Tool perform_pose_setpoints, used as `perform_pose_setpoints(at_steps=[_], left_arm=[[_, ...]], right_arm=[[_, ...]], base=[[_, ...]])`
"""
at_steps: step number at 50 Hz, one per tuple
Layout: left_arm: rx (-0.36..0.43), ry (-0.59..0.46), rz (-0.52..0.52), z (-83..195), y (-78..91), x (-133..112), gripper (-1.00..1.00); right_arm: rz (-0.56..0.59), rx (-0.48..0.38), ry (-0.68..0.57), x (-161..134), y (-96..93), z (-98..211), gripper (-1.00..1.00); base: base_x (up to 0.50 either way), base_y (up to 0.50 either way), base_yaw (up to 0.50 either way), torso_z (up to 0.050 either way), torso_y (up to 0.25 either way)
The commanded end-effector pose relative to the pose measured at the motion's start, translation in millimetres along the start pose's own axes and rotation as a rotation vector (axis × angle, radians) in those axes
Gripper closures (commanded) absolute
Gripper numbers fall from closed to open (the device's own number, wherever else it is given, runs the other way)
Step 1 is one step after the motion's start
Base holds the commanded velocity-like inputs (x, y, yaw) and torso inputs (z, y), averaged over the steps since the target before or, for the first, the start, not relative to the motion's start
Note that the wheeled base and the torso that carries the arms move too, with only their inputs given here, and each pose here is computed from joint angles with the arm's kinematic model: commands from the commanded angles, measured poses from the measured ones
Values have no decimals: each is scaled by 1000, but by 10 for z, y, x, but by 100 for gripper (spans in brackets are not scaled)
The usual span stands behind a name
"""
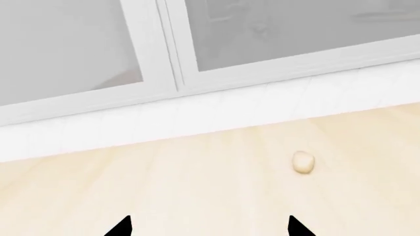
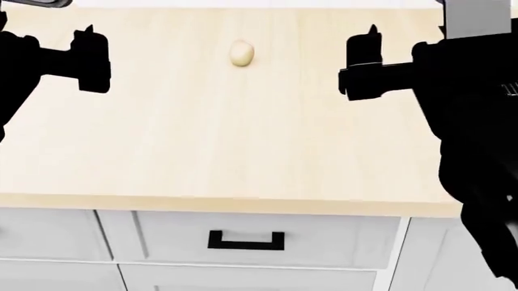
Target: Place the apricot and the ginger on separate cutting boards.
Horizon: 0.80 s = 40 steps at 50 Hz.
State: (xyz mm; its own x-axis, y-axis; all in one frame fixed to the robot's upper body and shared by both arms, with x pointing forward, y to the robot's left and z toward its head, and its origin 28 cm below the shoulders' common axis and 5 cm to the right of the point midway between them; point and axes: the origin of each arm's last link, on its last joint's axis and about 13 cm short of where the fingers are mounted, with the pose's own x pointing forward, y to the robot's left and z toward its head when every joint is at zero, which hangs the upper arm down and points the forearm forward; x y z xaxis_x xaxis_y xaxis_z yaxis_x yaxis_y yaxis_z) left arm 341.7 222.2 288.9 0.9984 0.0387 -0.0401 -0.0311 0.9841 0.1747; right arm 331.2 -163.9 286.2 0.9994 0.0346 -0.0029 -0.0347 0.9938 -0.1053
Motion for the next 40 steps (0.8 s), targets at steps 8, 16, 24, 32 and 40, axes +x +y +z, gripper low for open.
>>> perform_pose_setpoints(at_steps=[8, 16, 24, 32, 40], left_arm=[[-15, 5, -73, 6, -39, 16, -100], [-10, 11, -89, -3, -74, 23, -100], [-10, 25, -92, -73, -79, 39, -100], [-11, 30, -93, -93, -81, 49, -100], [-11, 29, -99, -105, -90, 55, -100]], right_arm=[[6, 11, -5, 28, -49, 3, -100], [16, 17, 3, 20, -53, -1, -100], [13, 23, 6, 2, -60, -23, -100], [13, 25, 12, 15, -56, -41, -100], [15, 23, 15, 29, -67, -60, -100]], base=[[250, 0, 0, 0, 0], [321, 0, 0, 0, 0], [332, 0, 0, 0, 0], [334, 0, 0, 0, 0], [336, -66, 0, 0, 0]])
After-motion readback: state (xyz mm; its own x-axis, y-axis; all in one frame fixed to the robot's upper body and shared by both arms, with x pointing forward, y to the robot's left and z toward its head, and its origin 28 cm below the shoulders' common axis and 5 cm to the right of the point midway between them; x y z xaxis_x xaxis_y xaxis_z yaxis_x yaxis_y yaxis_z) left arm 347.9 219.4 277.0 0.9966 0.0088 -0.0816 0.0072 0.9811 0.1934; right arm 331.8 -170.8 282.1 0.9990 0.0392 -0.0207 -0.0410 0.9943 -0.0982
